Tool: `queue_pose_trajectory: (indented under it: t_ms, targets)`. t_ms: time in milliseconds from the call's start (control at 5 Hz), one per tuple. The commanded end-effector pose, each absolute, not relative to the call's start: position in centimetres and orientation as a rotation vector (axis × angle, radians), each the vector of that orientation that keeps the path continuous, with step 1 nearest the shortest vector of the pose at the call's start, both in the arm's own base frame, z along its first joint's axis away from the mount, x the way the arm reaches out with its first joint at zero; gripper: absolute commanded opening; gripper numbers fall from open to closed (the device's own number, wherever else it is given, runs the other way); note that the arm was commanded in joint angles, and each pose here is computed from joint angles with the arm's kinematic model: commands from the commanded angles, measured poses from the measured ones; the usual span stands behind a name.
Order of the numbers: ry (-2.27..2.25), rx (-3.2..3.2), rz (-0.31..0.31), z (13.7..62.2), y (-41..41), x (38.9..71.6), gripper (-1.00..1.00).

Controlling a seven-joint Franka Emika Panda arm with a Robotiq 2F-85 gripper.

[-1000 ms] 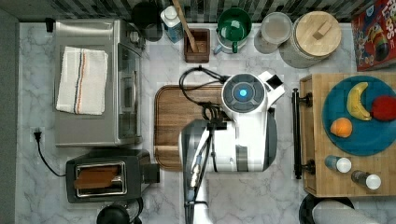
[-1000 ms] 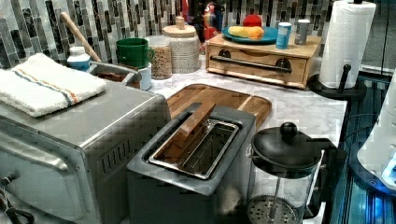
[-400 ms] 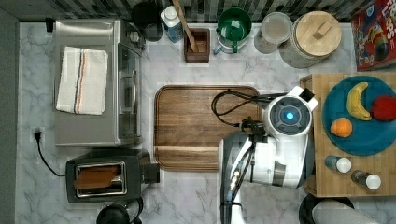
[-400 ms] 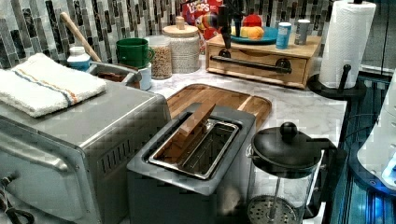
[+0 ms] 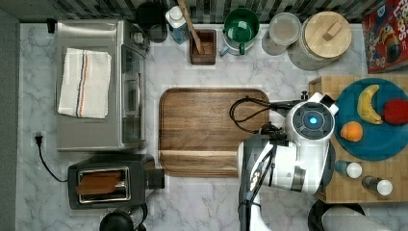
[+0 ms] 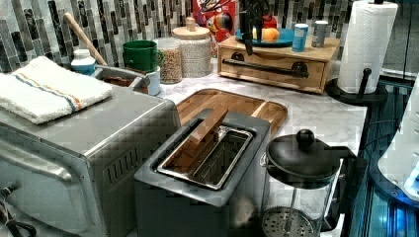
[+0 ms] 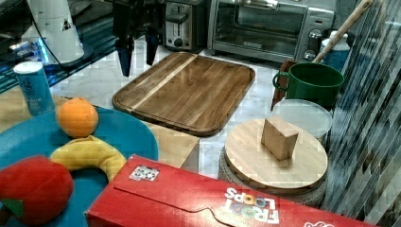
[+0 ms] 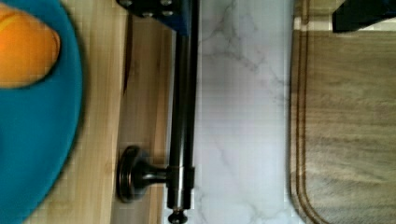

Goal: Open the drawer.

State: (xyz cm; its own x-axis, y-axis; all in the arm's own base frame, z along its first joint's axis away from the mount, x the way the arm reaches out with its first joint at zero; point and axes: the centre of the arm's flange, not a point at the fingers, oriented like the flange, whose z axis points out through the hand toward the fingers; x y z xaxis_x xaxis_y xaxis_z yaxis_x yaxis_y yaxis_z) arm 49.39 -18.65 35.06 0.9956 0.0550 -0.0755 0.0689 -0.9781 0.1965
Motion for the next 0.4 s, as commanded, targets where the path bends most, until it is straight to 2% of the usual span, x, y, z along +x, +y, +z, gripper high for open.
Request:
queue_pose_trajectory:
  t_ms: [200, 400]
  targets:
    - [0.257, 2.856, 0.061, 35.3, -22.1, 51.1, 1.0]
    - [0.261, 2.873, 0.05, 34.1, -23.5, 51.2, 1.0]
